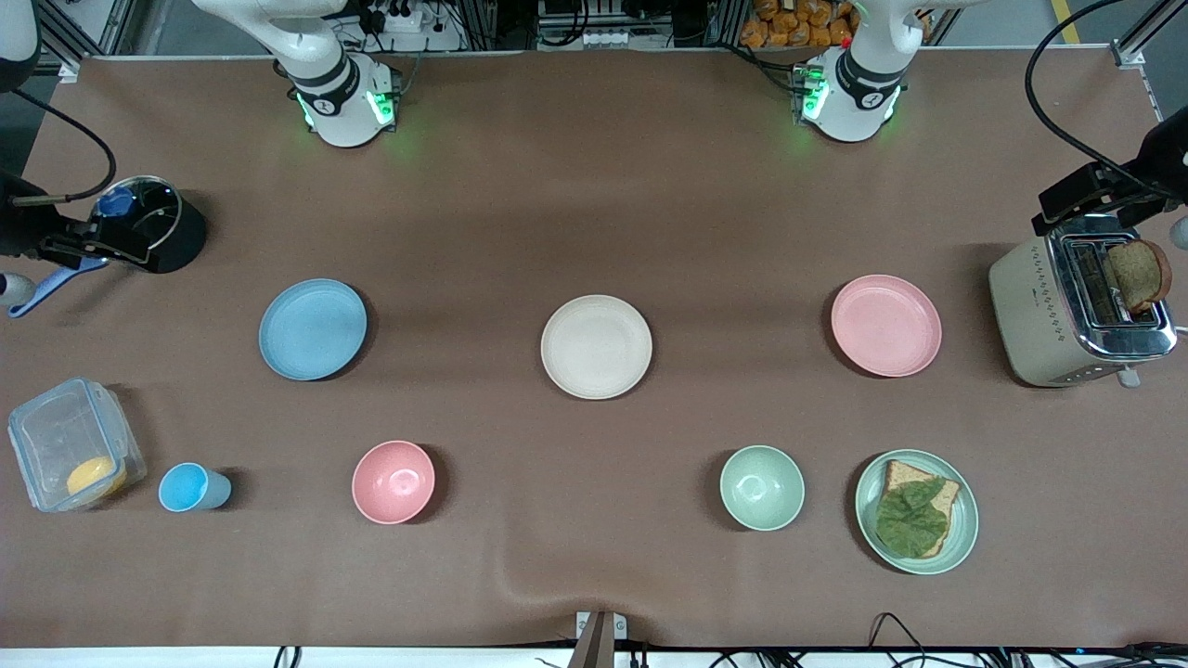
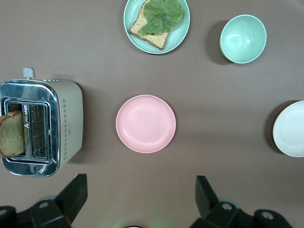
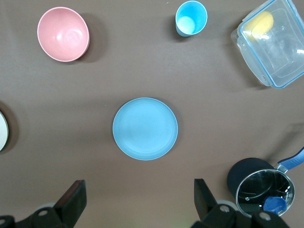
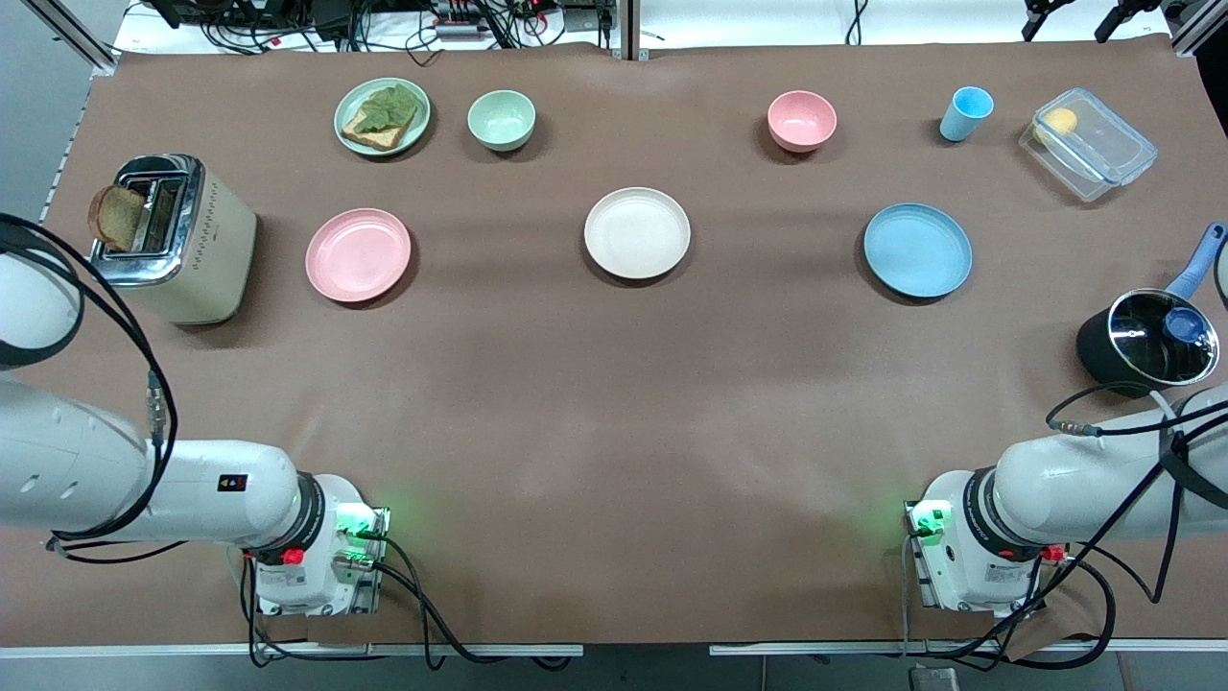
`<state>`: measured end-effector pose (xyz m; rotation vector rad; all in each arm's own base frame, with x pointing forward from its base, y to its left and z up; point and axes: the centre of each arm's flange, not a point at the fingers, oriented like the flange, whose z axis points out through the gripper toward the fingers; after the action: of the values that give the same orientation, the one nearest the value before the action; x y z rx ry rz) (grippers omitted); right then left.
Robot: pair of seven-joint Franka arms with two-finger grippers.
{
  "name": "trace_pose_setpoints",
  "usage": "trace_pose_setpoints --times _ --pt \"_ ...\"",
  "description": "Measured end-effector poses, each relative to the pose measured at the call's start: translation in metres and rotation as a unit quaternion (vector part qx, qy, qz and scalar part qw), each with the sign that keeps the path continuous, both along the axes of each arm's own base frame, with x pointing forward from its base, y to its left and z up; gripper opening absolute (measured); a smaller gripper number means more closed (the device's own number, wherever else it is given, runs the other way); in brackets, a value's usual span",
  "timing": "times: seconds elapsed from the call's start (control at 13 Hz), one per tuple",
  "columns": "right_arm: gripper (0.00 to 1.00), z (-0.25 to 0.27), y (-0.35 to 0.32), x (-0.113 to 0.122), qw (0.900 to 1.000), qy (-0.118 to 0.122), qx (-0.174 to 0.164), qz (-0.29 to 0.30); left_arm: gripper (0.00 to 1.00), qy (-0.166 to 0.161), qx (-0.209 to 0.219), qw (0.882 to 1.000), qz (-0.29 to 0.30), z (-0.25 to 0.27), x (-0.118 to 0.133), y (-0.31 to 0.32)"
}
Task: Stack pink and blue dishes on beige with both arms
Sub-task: 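Move the right gripper to the blue plate while the left gripper reaches pink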
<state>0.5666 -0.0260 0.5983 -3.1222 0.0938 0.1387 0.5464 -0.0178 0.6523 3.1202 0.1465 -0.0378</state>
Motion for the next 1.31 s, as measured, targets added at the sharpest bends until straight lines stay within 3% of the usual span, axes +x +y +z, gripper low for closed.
trace_pose_setpoints --times 0.54,0.92,1.31 --pt "1.0 0.0 0.0 0.0 1.0 0.0 0.0 0.0 1.0 0.004 -0.002 1.0 -0.004 -0.005 0.001 -0.005" --pt "1.0 -0.001 0.0 0.0 1.0 0.003 0.0 0.0 1.0 0.01 -0.002 1.0 -0.015 -0.029 0.01 -0.041" --pt "1.0 -0.021 -0.009 0.003 0.999 0.032 0.001 -0.008 1.0 0.012 -0.002 1.0 0.006 -0.03 0.012 -0.017"
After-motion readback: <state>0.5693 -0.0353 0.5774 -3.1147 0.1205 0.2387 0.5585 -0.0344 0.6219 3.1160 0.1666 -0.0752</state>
